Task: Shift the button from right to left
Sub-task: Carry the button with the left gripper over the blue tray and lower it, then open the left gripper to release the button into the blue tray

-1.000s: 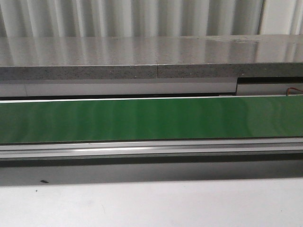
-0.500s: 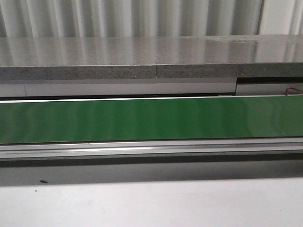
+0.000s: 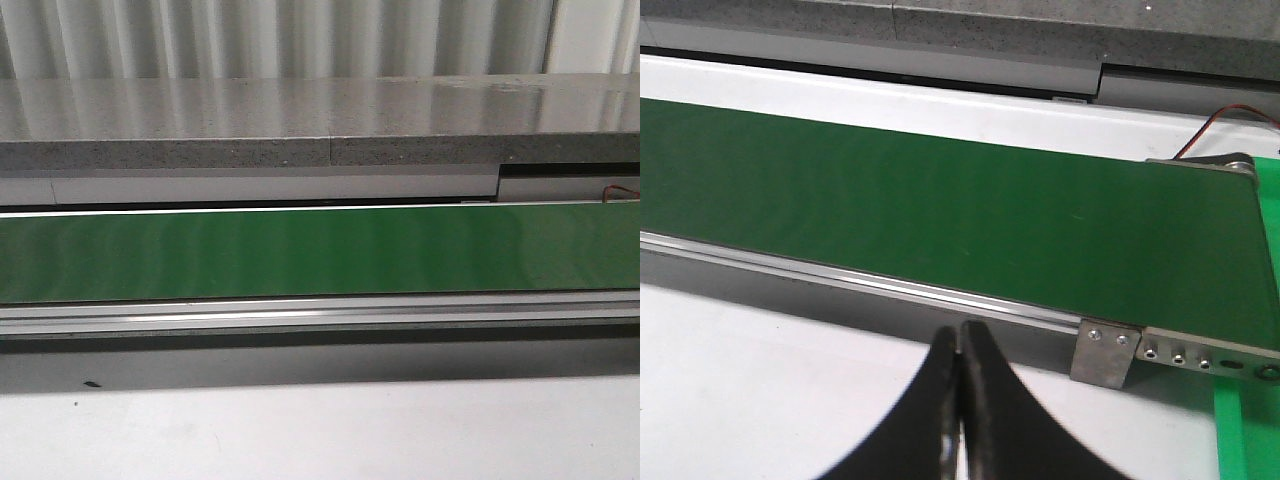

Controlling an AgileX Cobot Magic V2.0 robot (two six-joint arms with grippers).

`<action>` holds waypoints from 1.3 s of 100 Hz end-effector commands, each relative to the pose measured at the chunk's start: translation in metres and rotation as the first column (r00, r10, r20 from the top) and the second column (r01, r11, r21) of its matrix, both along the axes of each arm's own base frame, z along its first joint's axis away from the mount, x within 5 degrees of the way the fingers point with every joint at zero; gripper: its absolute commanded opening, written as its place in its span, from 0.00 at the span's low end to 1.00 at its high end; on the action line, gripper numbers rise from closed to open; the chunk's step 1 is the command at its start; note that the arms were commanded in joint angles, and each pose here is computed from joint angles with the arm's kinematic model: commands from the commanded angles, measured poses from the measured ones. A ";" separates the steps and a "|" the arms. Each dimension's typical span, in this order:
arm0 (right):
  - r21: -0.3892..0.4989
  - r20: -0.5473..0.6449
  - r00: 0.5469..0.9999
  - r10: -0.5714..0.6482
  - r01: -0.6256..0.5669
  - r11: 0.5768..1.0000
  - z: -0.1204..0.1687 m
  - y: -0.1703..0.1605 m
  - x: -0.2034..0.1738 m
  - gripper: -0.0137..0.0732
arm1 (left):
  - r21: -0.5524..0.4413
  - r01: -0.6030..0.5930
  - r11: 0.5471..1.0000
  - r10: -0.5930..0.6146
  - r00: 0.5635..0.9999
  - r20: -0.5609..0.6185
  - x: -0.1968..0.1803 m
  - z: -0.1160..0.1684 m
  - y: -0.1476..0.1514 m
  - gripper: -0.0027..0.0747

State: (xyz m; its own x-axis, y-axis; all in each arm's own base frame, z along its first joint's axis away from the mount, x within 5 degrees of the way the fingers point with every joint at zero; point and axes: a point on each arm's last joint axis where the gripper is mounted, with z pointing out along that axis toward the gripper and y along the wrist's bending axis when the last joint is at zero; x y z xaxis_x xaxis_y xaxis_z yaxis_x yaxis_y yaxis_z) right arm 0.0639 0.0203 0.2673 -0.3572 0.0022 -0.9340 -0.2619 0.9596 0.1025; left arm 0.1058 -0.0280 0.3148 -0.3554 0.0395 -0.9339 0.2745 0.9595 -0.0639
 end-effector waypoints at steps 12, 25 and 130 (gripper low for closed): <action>0.009 0.096 0.995 0.000 -0.001 1.000 0.014 0.000 0.003 0.08 | -0.043 -0.020 0.999 0.024 0.995 0.092 -0.010 0.002 0.002 0.01; 0.009 0.095 0.995 0.001 -0.001 1.000 0.014 0.000 0.003 0.08 | -0.046 -0.038 0.998 0.042 0.994 0.097 -0.010 -0.009 0.004 0.01; 0.009 0.095 0.995 0.000 0.000 1.000 0.014 0.000 0.003 0.08 | 0.006 -0.304 0.953 0.284 0.896 0.342 -0.050 -0.124 0.030 0.01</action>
State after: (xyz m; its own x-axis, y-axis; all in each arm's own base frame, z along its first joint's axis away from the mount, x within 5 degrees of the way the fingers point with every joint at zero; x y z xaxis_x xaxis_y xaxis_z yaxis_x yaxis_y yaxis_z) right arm 0.0640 0.0203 0.2674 -0.3555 0.0028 -0.9347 -0.2621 0.9596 0.1025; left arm 0.0563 0.0015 0.2001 -0.0481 0.0442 -0.9979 -0.0210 0.9988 0.0453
